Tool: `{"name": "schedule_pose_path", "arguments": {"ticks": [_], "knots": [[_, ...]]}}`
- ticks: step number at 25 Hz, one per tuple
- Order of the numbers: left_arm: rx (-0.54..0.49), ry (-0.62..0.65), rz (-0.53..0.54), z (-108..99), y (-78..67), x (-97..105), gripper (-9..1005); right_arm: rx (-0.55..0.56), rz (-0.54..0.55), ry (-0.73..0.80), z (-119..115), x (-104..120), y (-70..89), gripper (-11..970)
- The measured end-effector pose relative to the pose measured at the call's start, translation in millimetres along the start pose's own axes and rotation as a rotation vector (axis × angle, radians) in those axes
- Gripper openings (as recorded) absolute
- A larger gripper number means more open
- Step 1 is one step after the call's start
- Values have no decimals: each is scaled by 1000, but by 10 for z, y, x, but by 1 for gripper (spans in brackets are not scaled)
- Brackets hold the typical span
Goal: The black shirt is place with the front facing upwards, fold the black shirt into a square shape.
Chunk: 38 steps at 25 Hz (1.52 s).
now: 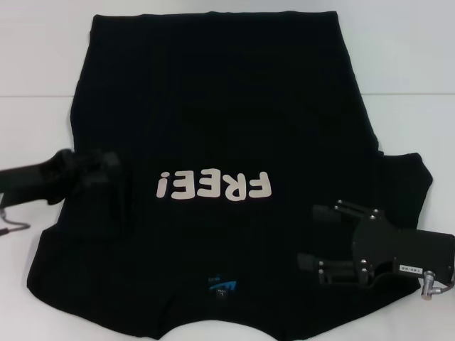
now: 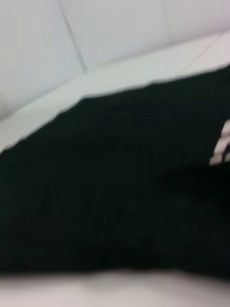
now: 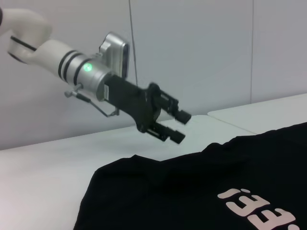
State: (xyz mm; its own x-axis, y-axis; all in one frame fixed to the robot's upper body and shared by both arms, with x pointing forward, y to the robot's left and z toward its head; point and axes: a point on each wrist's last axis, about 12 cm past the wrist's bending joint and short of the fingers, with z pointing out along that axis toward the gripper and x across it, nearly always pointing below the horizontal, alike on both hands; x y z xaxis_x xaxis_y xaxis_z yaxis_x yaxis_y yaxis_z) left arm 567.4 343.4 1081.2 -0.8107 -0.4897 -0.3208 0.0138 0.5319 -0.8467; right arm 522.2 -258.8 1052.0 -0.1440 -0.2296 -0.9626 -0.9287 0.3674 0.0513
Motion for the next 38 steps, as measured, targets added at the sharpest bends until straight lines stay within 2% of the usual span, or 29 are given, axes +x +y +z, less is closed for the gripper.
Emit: {"name": "schedule_pose_path", "arguments": {"ticks": [6, 14, 18, 23, 29, 32, 35, 38], "knots": [[-103, 3, 46, 45, 125, 46, 522, 1, 1, 0, -3, 3, 2, 942], [-131, 69, 84, 214, 100, 158, 522, 1, 1, -1, -3, 2, 2, 941], [-114, 118, 100, 325, 24, 209, 523, 2, 2, -1, -5, 4, 3, 941], [-24, 189, 114, 480, -173, 276, 523, 2, 2, -1, -6, 5, 4, 941], [75, 257, 137, 518, -351, 300, 524, 7, 3, -4, -14, 2, -4, 941], [141, 239, 213, 447, -396, 258, 524, 20, 5, -18, -24, -8, -14, 941], [206, 195, 346, 322, -404, 205, 524, 56, 30, -43, -61, -20, -45, 941], [241, 161, 510, 194, -362, 219, 524, 117, 111, -60, -122, -25, -113, 941]]}}
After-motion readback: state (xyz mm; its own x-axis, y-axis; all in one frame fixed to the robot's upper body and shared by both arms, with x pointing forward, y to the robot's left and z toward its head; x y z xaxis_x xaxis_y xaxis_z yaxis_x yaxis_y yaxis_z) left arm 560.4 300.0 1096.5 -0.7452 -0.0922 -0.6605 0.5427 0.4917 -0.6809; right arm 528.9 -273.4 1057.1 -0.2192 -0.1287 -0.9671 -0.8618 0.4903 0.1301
